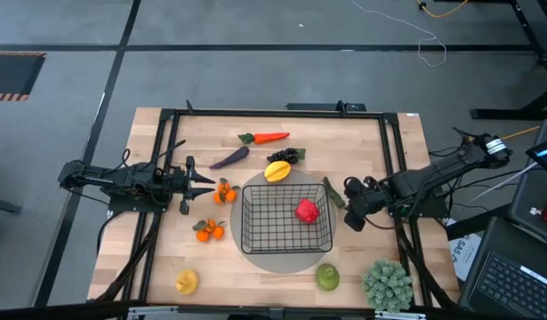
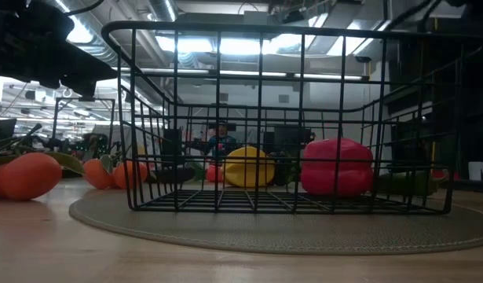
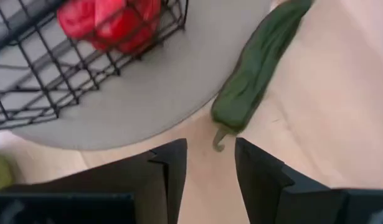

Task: Build produce basket
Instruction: Put the green chili pepper into the black wire basket

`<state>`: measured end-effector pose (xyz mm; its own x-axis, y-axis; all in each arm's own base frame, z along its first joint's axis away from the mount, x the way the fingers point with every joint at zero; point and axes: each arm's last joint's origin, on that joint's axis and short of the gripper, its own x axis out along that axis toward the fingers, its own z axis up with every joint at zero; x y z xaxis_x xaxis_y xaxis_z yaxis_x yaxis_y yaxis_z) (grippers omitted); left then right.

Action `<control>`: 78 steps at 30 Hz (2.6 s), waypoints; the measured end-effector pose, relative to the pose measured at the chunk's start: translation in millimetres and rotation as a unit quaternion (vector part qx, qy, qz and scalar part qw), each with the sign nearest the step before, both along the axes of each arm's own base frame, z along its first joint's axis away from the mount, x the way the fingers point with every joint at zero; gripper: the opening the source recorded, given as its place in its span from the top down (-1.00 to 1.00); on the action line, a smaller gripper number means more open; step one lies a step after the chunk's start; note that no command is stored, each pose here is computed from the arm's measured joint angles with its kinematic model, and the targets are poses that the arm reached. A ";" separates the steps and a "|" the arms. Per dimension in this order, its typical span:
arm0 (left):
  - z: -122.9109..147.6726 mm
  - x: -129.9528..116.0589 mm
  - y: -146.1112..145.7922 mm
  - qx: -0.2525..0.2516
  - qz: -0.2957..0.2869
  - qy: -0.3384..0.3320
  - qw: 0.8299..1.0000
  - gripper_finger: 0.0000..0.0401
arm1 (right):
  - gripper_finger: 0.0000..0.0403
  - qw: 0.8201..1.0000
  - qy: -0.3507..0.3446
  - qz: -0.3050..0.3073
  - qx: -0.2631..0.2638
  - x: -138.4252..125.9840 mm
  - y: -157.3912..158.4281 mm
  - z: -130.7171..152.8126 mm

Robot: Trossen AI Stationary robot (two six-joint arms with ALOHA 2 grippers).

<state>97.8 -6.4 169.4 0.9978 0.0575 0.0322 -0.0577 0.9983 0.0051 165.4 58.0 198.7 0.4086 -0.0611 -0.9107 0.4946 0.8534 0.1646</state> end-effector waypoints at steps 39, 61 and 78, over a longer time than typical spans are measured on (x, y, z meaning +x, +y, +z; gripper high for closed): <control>-0.1 0.0 0.0 0.000 0.000 0.000 1.000 0.53 | 0.96 0.998 -0.048 -0.046 0.000 -11.3 -6.5 -56.8; -0.1 0.0 0.0 0.000 0.000 0.000 1.000 0.53 | 1.00 0.932 -0.108 -0.013 -0.345 24.0 -23.3 38.0; 0.0 0.0 0.0 0.000 0.000 0.000 1.000 0.53 | 1.00 0.917 -0.265 0.146 -0.259 52.8 -5.2 71.9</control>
